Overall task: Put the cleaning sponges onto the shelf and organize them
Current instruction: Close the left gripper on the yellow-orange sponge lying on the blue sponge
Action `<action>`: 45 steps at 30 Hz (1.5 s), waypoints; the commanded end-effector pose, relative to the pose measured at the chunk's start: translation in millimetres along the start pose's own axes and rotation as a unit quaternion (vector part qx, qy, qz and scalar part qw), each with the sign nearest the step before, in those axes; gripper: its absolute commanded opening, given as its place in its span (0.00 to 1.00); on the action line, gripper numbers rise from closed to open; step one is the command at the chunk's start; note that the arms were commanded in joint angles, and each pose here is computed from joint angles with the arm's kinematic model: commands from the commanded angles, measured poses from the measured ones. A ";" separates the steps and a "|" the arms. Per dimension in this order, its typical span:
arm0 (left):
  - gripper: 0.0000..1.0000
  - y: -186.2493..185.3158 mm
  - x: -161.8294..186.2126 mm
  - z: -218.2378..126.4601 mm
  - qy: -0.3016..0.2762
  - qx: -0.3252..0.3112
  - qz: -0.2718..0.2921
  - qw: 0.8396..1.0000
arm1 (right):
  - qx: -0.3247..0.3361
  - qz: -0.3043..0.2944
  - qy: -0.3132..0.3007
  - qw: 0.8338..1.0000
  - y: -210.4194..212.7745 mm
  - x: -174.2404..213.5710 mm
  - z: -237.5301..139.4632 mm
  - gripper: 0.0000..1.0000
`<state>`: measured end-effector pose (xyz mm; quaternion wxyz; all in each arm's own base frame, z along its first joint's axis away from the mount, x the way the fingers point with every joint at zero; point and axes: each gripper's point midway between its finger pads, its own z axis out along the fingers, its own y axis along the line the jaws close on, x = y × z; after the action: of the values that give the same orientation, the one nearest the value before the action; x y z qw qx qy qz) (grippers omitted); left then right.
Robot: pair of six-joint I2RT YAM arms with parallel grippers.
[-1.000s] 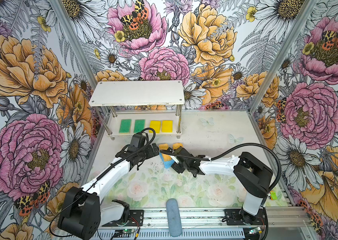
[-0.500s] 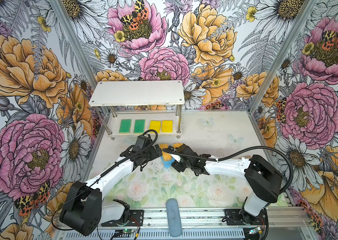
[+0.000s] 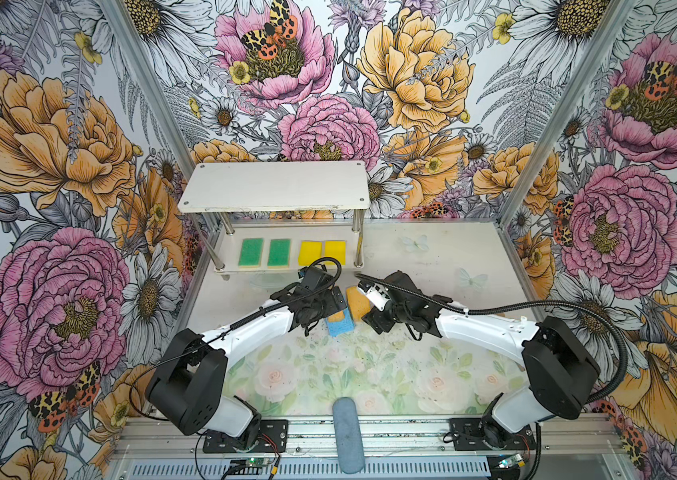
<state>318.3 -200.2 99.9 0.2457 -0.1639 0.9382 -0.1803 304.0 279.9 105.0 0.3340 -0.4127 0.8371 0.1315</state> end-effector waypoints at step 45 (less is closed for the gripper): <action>0.68 1.6 10.0 39.3 -0.011 -0.116 0.034 0.993 | -0.001 0.063 -0.011 0.998 -24.5 16.2 -6.9 0.77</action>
<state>323.4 -212.7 57.2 0.2249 -0.1702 0.9569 -0.0697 309.1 252.2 95.4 0.3194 -0.3683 0.8585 0.1592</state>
